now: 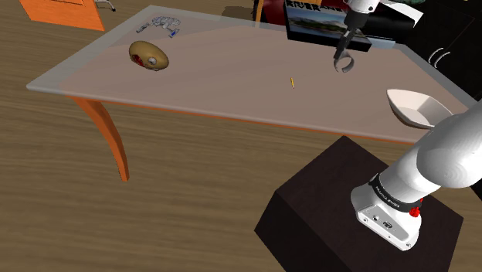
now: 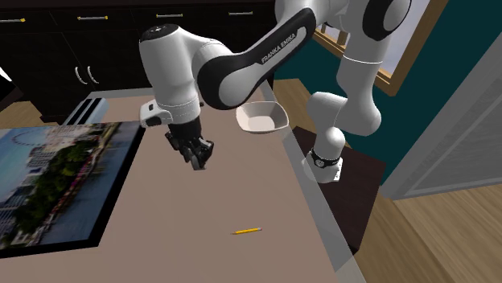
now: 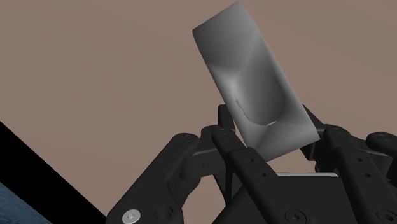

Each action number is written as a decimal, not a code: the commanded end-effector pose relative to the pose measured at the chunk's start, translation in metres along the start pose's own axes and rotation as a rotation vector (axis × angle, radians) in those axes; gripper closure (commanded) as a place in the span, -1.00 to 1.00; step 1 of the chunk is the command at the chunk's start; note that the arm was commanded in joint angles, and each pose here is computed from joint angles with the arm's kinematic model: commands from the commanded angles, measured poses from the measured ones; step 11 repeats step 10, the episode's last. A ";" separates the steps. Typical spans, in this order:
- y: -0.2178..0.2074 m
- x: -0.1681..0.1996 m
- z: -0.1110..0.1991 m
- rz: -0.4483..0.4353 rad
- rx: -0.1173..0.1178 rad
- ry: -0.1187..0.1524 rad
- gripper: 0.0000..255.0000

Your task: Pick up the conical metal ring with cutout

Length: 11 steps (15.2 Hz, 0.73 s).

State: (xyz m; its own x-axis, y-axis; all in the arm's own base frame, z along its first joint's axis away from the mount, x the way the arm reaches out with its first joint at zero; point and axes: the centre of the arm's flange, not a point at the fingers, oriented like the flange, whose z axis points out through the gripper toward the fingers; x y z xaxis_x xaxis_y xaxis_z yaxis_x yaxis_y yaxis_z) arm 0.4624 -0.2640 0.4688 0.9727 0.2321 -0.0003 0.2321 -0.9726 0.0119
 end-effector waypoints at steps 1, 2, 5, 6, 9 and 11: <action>0.001 0.001 -0.011 0.000 0.000 0.000 1.00; 0.001 0.001 -0.017 0.000 0.000 0.000 1.00; 0.001 0.001 -0.033 0.000 0.000 0.000 1.00; 0.001 0.001 -0.038 0.000 0.000 0.000 1.00; 0.001 0.001 -0.049 0.000 0.000 0.000 1.00; 0.001 0.001 -0.049 0.000 0.000 0.000 1.00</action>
